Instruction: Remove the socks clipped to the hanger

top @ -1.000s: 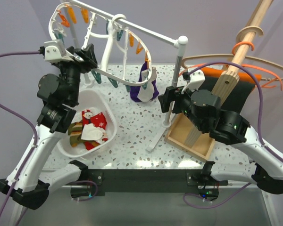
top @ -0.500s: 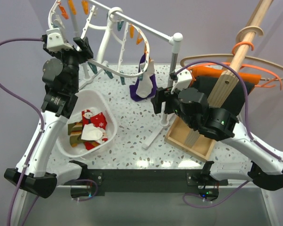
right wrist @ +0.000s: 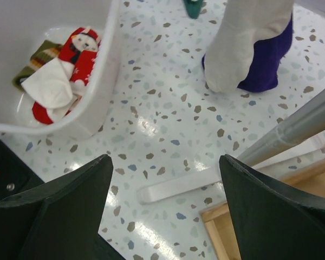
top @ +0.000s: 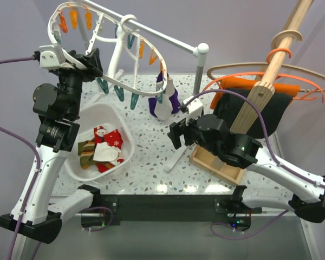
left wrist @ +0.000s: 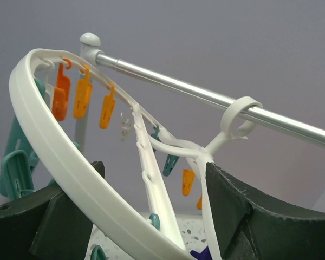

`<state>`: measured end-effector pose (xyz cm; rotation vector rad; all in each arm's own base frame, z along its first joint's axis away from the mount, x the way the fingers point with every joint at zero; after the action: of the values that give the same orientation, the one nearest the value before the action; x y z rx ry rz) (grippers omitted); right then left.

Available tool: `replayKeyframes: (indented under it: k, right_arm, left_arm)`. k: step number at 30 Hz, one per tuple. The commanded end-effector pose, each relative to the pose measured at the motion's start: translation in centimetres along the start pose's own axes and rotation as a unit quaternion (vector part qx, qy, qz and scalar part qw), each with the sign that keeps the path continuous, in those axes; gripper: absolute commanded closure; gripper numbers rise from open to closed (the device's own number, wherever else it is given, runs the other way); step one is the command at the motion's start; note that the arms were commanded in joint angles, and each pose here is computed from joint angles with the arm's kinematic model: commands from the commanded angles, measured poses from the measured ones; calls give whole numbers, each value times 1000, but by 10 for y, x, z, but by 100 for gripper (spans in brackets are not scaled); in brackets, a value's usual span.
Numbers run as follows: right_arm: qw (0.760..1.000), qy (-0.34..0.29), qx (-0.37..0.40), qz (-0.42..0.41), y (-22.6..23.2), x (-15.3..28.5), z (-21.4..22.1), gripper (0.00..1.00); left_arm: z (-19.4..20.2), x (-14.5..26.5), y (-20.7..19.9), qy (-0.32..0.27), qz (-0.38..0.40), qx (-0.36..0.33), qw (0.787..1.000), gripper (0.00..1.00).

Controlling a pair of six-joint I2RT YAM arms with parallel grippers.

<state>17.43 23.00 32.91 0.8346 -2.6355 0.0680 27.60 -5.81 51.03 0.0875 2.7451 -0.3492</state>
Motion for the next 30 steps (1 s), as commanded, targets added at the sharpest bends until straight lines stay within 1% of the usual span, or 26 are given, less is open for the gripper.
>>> replayKeyframes:
  k: [1,4,5,6,7,9,10,11,13,14,15,17,19,20,21,23,24,27,28,30]
  right_arm:
    - [995,-22,43,-92,14,20,-3,15]
    - [992,25,54,-109,22,8,19,13]
    - [992,19,51,-115,27,1,20,12]
    - [992,30,48,-116,30,-9,32,11]
    - [993,42,33,-110,35,-22,40,11]
    - [995,33,11,-94,42,-43,43,11]
    - [996,43,-5,-74,46,-58,52,11]
    - [999,9,-19,-43,47,-67,45,10]
    - [999,-7,-37,-16,48,-86,55,10]
    - [998,-30,-51,-1,50,-101,55,10]
    - [998,-32,-51,27,46,-110,63,10]
    - [995,-52,-61,52,47,-131,71,10]
    - [992,-65,-66,84,41,-142,86,10]
    - [989,-88,-80,91,41,-149,84,10]
    - [988,-82,-74,108,39,-160,99,8]
    - [983,-97,-82,134,34,-175,105,7]
    - [982,-86,-78,148,34,-190,117,4]
    - [974,-85,-98,187,24,-213,121,1]
    - [971,-80,-101,200,20,-222,129,1]
    - [966,-86,-104,220,14,-231,126,1]
  left_arm:
    - [6,6,-6,19,35,-1,999,20]
    - [1,11,-6,15,37,1,999,19]
    - [0,12,-6,14,38,1,999,19]
    - [-1,13,-6,12,39,1,999,19]
    - [-3,13,-6,11,40,2,999,19]
    - [-4,13,-6,11,40,1,999,19]
    - [-6,12,-7,9,40,0,999,19]
    - [-7,12,-7,9,40,-2,999,19]
    - [-9,10,-6,6,38,-6,999,19]
    - [-9,9,-6,5,34,-8,999,19]
    - [-9,8,-5,6,33,-10,999,19]
    - [-8,6,-5,5,30,-11,999,18]
    - [-8,5,-5,6,30,-12,999,18]
    - [-8,5,-6,6,30,-9,999,18]
    - [-8,4,-6,6,30,-8,999,18]
    - [-7,5,-6,7,32,-3,999,18]
    - [-6,5,-7,9,34,-1,999,18]
    - [-5,8,-7,9,37,5,999,18]
    - [-6,8,-8,9,38,7,999,18]
    - [-4,9,-7,12,39,5,999,17]
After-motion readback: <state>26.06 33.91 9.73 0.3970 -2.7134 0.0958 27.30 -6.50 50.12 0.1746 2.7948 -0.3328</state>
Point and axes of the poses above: each gripper's point midway between its finger pads, its own x axis back along the fingers, its own y axis along the line the jaws close on, z = x × y, the point moved 6 cm from there along x, back along the fingers
